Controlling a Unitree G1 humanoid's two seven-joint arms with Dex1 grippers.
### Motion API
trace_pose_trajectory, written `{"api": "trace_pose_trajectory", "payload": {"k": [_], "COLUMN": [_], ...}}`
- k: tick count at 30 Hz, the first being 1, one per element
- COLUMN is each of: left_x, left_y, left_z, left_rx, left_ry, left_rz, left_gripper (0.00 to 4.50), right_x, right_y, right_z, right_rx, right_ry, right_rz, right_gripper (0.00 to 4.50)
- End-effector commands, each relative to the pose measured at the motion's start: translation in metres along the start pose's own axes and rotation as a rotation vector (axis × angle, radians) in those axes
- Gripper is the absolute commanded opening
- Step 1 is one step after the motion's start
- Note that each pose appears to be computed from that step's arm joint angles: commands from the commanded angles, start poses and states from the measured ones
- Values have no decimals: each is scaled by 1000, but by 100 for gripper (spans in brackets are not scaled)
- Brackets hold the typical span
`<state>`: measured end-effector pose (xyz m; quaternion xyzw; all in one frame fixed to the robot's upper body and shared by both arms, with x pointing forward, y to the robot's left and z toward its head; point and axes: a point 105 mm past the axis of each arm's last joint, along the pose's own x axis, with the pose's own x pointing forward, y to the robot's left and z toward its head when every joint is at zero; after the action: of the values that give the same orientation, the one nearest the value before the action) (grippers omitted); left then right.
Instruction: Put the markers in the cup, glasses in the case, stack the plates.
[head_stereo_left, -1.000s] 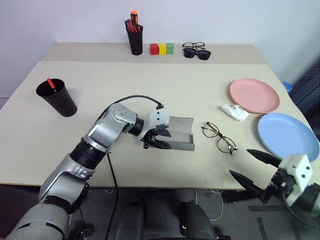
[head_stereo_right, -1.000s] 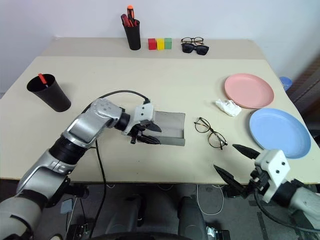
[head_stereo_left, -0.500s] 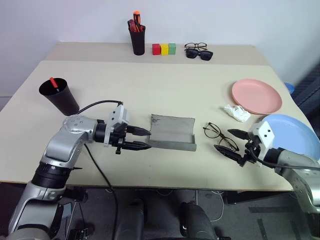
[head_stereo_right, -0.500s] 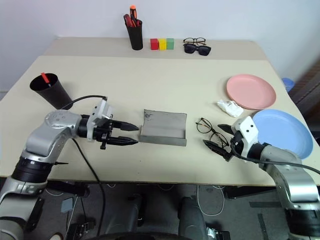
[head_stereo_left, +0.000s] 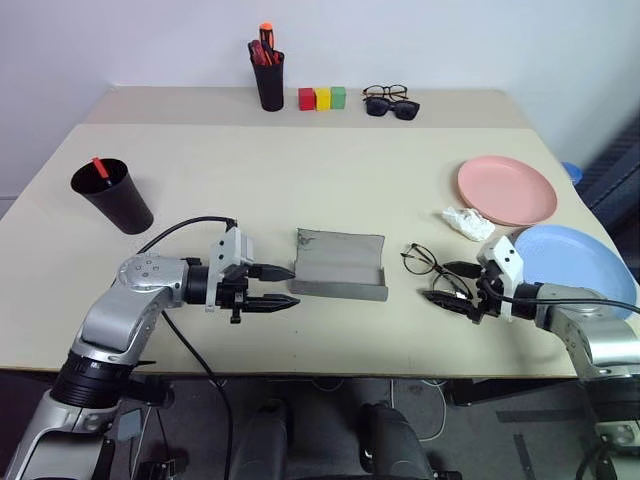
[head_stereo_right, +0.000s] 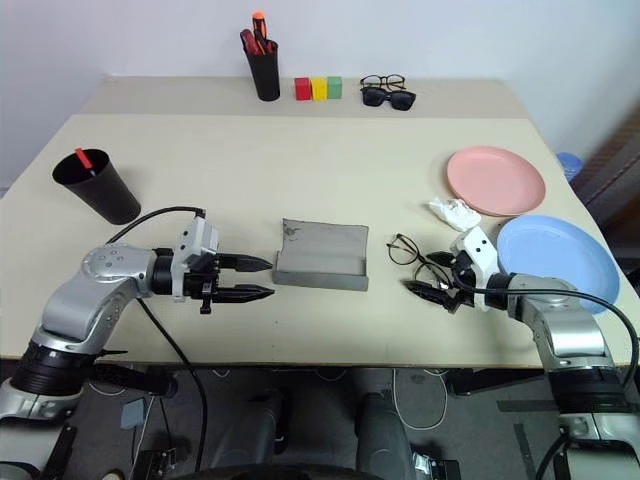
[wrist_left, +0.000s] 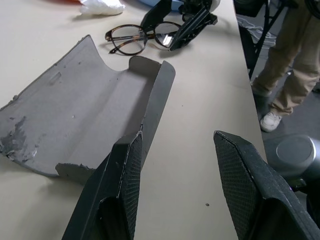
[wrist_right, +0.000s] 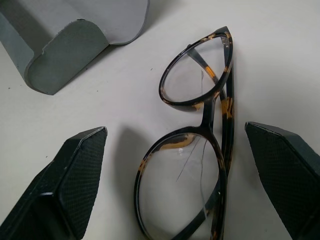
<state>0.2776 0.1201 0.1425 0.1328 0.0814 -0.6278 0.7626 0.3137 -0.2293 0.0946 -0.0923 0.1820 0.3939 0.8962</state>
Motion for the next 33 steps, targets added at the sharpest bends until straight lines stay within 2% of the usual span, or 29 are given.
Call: {"api": "trace_pose_trajectory", "payload": {"k": [1, 12, 14, 16, 20, 21, 33], "left_x": [-4, -4, -4, -5, -5, -5, -4], "left_y": [-2, -6, -7, -7, -6, -7, -7], "left_z": [10, 5, 5, 5, 5, 5, 4], "left_rx": [31, 17, 15, 13, 10, 9, 2], "left_ry": [-26, -20, -19, -19, -18, -18, -17], "left_rz": [18, 43, 46, 47, 54, 55, 63], "left_gripper": [228, 228, 231, 231, 231, 231, 231], "right_x": [0, 5, 6, 7, 8, 8, 10], "right_y": [-3, -5, -6, -5, -5, -5, -4], "right_z": [14, 17, 17, 17, 17, 17, 19], "right_rx": [-54, -69, -70, -71, -73, -75, -81], "right_ry": [-15, -5, -4, -4, -6, -7, -6], "right_rz": [18, 51, 53, 55, 59, 59, 66], "right_gripper": [450, 450, 399, 320, 320, 278, 278]}}
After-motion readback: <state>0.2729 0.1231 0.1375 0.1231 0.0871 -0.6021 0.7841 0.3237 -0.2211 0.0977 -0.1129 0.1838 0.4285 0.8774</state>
